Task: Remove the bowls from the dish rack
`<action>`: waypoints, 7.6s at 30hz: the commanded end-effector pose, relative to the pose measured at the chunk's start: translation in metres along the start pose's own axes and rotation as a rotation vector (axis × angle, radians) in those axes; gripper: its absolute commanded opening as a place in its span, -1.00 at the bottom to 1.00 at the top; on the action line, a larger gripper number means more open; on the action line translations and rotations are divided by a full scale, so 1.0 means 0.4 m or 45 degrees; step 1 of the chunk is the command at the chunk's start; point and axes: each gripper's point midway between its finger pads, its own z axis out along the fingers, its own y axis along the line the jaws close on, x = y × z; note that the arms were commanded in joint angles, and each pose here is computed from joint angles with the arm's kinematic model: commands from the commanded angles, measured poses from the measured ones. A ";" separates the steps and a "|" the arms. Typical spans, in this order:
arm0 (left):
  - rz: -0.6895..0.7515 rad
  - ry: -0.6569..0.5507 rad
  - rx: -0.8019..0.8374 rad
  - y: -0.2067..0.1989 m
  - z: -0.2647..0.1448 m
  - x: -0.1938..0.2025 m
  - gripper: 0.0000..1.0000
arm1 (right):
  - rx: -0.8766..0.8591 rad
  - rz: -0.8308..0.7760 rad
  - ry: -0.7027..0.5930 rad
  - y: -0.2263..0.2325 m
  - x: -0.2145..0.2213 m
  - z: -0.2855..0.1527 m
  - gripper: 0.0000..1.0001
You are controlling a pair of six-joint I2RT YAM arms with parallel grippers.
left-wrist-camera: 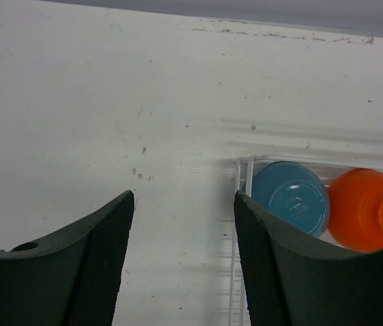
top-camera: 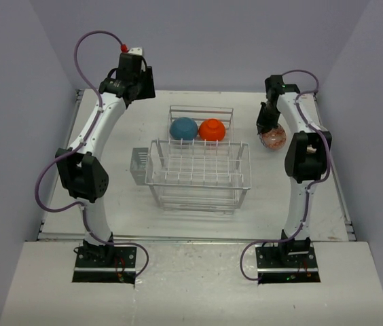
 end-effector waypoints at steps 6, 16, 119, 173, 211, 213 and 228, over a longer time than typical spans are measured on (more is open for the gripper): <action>0.013 0.037 0.014 0.005 0.017 0.020 0.24 | 0.205 -0.037 -0.072 -0.055 -0.054 -0.001 -1.00; 0.018 0.064 0.011 0.008 0.022 0.041 0.24 | 0.294 -0.051 -0.027 -0.083 -0.043 0.050 -1.00; -0.014 0.208 0.208 -0.049 0.022 0.158 -0.76 | -0.586 -0.523 0.012 0.470 0.162 -0.002 -1.00; 0.062 0.332 0.331 -0.066 -0.037 0.231 0.21 | -1.140 -0.691 0.012 0.769 0.327 -0.332 -1.00; 0.197 0.676 0.543 -0.169 -0.116 0.466 0.48 | -0.775 -0.403 0.174 0.517 0.346 -0.249 0.75; 0.201 0.681 0.531 -0.165 -0.111 0.475 0.48 | -0.781 -0.397 0.185 0.517 0.349 -0.249 0.75; 0.184 0.722 0.477 -0.154 -0.063 0.513 0.47 | -0.792 -0.391 0.192 0.515 0.359 -0.239 0.75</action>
